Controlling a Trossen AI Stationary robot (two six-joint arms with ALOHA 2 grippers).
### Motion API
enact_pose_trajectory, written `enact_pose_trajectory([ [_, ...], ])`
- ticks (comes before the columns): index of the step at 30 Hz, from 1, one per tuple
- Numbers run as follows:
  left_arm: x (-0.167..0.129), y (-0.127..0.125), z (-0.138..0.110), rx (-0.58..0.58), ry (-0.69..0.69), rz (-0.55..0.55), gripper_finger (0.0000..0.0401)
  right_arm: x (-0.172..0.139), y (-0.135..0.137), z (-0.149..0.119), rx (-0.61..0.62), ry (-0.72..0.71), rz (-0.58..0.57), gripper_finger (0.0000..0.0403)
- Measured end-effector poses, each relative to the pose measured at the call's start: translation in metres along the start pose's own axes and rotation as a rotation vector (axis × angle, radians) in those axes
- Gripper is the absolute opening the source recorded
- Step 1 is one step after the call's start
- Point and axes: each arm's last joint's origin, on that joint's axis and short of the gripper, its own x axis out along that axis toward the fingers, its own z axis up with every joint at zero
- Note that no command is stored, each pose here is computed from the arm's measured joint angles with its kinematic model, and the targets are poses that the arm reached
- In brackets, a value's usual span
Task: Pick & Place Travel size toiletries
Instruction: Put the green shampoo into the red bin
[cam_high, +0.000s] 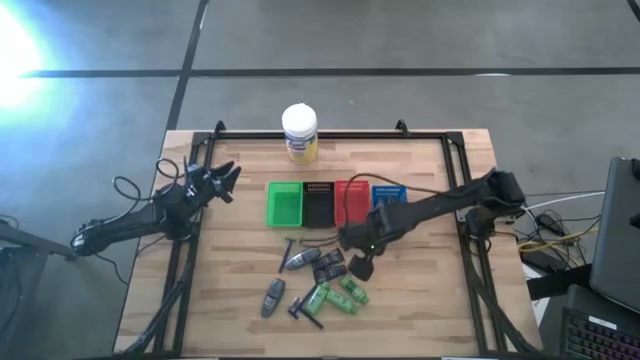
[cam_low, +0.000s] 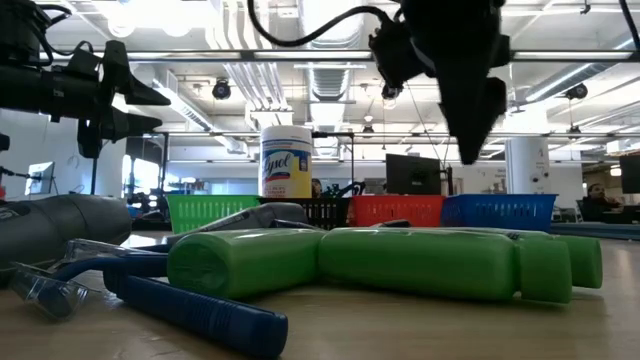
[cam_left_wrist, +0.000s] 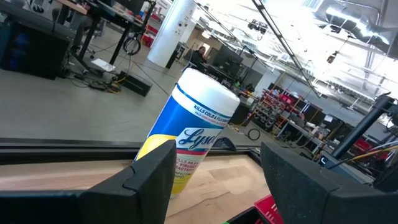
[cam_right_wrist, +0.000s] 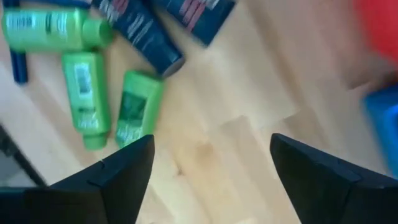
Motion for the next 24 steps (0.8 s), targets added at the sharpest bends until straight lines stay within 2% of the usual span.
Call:
enact_pose_trajectory([
  [7,0.000,0.000,0.000,-0.003,-0.002,-0.001,0.0239,0.026,0.024,-0.013,0.046,0.009,-0.018,0.0299],
  [19,0.000,0.000,0.000,-0.006,-0.003,-0.001,0.0239,0.069,0.056,-0.015,0.076,0.001,-0.074,0.0356],
  [24,0.000,0.000,0.000,-0.007,-0.003,-0.002,0.0239,0.085,0.060,-0.015,0.105,0.013,-0.107,0.0355],
])
